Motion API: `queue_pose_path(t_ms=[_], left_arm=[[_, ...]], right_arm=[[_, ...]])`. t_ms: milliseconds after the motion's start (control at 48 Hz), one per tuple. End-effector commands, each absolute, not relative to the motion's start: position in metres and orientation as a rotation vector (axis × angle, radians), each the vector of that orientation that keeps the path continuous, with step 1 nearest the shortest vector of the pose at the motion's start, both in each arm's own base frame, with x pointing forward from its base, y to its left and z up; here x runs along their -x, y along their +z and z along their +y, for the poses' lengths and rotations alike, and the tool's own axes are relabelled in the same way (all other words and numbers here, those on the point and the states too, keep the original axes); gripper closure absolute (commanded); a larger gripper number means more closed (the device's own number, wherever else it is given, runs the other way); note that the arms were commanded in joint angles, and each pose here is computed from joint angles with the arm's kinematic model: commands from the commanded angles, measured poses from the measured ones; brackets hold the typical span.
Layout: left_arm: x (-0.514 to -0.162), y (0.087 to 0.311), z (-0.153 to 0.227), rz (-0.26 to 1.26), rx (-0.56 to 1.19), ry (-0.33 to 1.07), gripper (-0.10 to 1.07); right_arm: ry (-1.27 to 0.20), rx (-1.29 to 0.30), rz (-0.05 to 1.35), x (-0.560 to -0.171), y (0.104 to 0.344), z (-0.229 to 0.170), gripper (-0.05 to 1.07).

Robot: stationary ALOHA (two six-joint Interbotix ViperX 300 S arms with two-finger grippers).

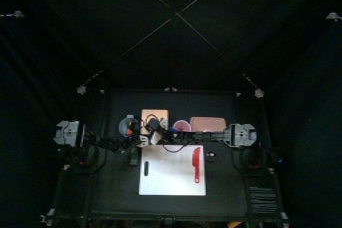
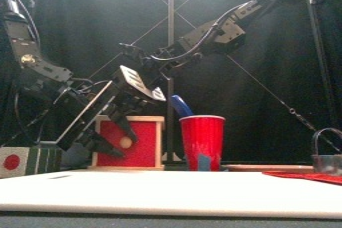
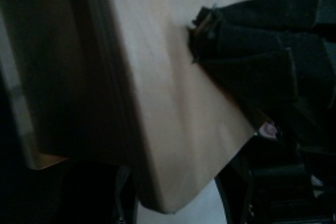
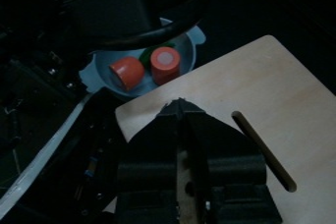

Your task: Open drawer

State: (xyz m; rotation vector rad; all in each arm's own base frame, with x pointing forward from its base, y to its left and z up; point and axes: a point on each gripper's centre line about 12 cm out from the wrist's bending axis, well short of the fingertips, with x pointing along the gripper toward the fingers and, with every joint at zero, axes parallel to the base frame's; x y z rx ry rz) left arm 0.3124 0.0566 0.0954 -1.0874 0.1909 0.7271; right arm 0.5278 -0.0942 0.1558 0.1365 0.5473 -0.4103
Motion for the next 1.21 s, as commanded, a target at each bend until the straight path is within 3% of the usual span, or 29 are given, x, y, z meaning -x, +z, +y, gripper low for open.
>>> queue_pose_path(t_ms=[0, 562, 1188], left_arm=[[-0.317, 0.109, 0.055, 0.149, 1.077, 0.685, 0.17], [-0.307, 0.113, 0.050, 0.169, 1.061, 0.653, 0.17], [-0.312, 0.115, 0.039, 0.186, 1.030, 0.593, 0.17]], right_arm=[[-0.406, -0.146, 0.563, -0.524, 0.151, -0.090, 0.72], [-0.400, -0.133, 0.541, -0.512, 0.170, -0.089, 0.72], [-0.471, -0.069, 0.502, -0.505, 0.189, -0.126, 0.73]])
